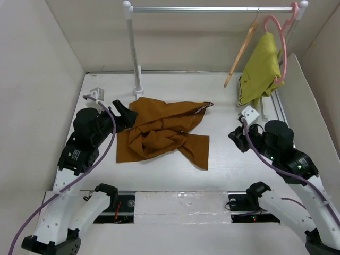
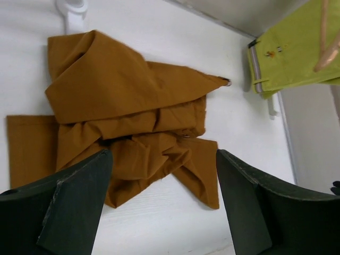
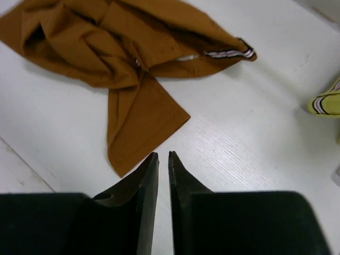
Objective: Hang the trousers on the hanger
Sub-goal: Flatten out the trousers at the center of the board.
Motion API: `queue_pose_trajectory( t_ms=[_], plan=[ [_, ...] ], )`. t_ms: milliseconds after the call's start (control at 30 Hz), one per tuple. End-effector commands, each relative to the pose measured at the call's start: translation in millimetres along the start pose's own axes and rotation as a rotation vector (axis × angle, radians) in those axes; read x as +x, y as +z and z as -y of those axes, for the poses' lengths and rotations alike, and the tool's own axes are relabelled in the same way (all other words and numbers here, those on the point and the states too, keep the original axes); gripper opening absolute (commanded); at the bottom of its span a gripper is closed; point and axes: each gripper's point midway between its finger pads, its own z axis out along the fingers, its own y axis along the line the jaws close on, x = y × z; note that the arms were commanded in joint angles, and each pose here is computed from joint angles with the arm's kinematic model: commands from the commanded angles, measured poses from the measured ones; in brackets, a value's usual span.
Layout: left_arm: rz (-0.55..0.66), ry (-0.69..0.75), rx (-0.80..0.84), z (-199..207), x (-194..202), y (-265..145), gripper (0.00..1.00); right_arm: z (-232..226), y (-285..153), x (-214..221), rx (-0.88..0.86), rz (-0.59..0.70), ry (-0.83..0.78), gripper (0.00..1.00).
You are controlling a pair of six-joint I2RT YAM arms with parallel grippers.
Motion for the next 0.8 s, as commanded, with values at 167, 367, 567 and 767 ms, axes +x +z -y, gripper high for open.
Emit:
queue_pose_trajectory(
  t_ms=[167,367,567,767],
  plan=[
    [-0.123,-0.090,-0.329,-85,71,13,0.73,-15,59,46,-0.111,-0.095,-0.007,0.83],
    [-0.239,-0.183,-0.342,-99,121,33,0.77,-24,110,101,-0.148,-0.261,-0.018,0.85],
    [-0.385,-0.266,-0.309,-105,172,61,0.78,-62,151,136,-0.264,-0.370,-0.041,0.85],
    [-0.398,-0.341,-0.292,-111,195,82,0.81,-128,170,171,-0.420,-0.459,-0.092,0.80]
  ],
)
